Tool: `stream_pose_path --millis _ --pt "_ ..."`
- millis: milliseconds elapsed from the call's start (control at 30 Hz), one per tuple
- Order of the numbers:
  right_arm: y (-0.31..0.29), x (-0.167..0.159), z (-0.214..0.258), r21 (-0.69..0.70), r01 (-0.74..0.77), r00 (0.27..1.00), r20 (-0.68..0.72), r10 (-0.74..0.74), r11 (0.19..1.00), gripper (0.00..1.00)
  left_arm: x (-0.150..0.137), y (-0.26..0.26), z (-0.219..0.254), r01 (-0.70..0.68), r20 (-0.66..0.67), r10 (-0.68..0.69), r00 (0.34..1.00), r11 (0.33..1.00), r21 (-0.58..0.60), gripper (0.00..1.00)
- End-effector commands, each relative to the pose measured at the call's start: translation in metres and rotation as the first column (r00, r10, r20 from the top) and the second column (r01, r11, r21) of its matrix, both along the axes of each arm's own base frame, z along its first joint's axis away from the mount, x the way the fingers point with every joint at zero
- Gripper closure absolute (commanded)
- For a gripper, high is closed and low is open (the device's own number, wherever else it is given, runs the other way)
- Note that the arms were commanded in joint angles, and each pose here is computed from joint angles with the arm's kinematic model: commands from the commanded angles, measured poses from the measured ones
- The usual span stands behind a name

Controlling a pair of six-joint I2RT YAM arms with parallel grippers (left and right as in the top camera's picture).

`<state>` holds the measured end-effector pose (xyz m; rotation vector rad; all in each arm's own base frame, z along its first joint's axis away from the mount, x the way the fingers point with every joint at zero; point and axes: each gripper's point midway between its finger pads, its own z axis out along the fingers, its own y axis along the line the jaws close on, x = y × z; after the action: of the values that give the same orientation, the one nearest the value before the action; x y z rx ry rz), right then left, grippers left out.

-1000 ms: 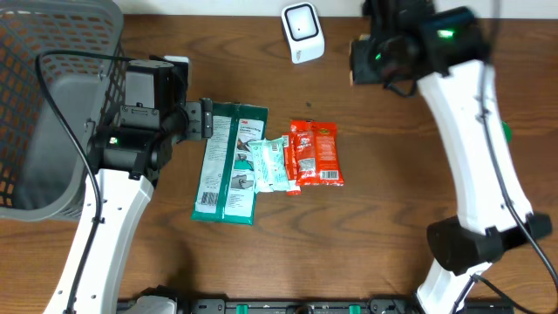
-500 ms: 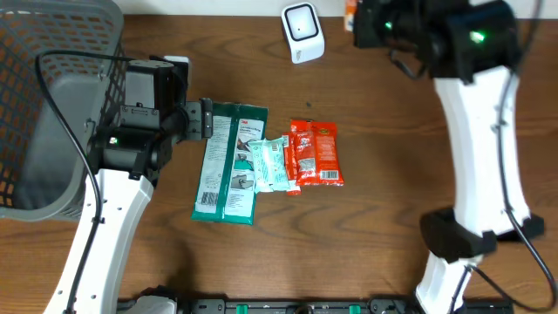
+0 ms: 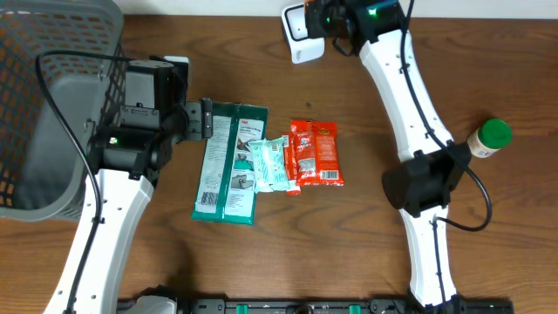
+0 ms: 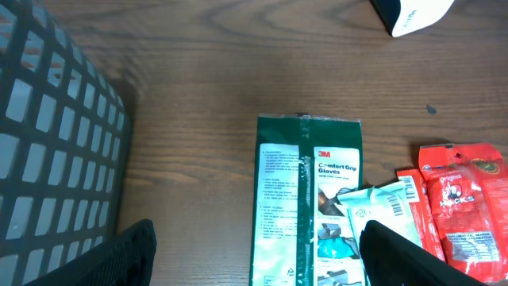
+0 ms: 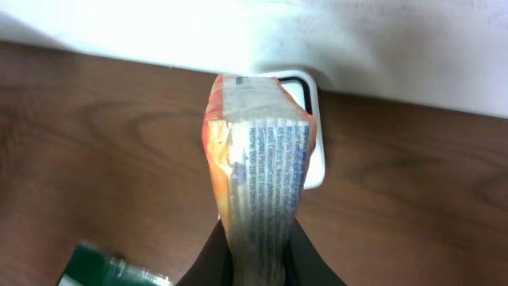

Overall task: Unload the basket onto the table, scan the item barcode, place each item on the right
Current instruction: 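Lift the orange box up toward the white scanner, then hold the orange box's barcode under the white scanner with right gripper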

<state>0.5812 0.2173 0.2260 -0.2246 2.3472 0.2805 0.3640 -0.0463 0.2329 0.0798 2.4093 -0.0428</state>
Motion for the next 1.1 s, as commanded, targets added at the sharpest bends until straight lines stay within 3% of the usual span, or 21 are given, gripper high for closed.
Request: stream_pose_path --millis 0,433,733,1067 --pt "0.005 0.014 -0.024 -0.04 0.007 1.0 0.011 -0.006 0.999 0.99 0.0 0.001 -0.001 -0.007 -0.005 0.007 1.0 1.0 0.002 0.18" --pt "0.009 0.047 -0.112 -0.081 0.035 0.999 -0.014 -0.036 0.996 0.99 0.0 0.001 -0.001 -0.007 -0.004 0.007 1.0 1.0 0.001 0.17" --pt "0.008 0.059 -0.104 -0.067 0.059 0.997 0.046 -0.056 0.996 0.99 0.0 0.001 -0.001 -0.007 -0.005 0.007 1.0 1.0 0.002 0.18" --pt "0.008 0.063 -0.102 0.054 0.166 0.986 0.023 -0.167 0.985 0.99 0.0 0.001 -0.001 -0.007 -0.004 0.007 1.0 1.0 0.002 0.18"
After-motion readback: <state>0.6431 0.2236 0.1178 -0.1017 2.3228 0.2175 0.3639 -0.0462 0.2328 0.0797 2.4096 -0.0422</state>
